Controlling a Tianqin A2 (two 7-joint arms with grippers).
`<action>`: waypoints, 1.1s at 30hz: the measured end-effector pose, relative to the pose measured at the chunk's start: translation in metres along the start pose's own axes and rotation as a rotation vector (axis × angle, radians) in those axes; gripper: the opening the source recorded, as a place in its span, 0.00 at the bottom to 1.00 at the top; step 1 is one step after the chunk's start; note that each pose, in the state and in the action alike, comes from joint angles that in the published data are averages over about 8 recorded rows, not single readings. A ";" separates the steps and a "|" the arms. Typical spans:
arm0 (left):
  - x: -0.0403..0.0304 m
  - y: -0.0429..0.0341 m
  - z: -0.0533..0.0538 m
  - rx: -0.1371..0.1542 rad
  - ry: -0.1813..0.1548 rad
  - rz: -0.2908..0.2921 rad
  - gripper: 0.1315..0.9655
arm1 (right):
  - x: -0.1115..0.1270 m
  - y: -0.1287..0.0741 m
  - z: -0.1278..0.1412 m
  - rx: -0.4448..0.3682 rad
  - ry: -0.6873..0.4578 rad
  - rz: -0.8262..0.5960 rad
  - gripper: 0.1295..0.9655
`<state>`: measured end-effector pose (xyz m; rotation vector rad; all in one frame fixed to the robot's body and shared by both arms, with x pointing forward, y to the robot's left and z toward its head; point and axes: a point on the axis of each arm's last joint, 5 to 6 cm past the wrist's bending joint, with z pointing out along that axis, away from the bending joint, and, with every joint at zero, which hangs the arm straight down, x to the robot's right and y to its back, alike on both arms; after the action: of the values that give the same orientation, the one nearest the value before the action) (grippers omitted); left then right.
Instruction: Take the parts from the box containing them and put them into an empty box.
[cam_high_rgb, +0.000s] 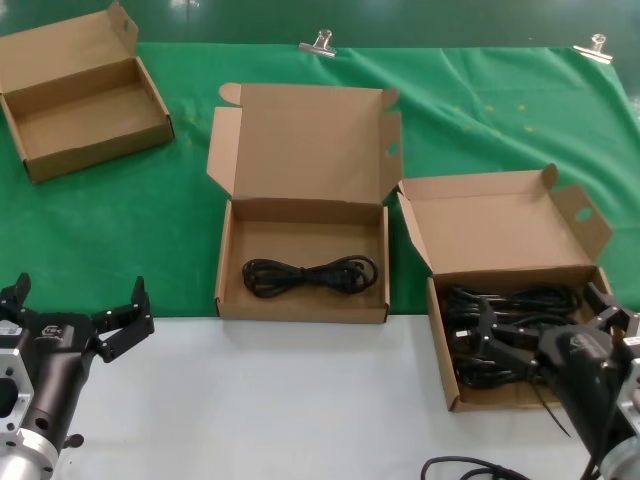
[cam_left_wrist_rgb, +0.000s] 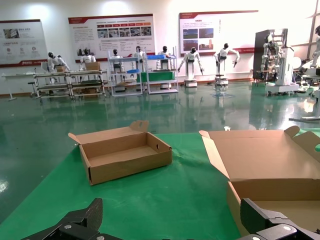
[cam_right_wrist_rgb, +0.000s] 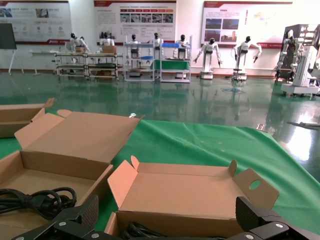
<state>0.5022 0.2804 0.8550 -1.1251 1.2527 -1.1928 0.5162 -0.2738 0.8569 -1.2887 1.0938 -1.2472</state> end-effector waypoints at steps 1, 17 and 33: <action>0.0000 0.0000 0.000 0.000 0.000 0.000 1.00 | 0.000 0.000 0.000 0.000 0.000 0.000 1.00; 0.0000 0.0000 0.000 0.000 0.000 0.000 1.00 | 0.000 0.000 0.000 0.000 0.000 0.000 1.00; 0.0000 0.0000 0.000 0.000 0.000 0.000 1.00 | 0.000 0.000 0.000 0.000 0.000 0.000 1.00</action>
<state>0.5022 0.2804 0.8550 -1.1251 1.2527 -1.1928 0.5162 -0.2738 0.8569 -1.2887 1.0938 -1.2472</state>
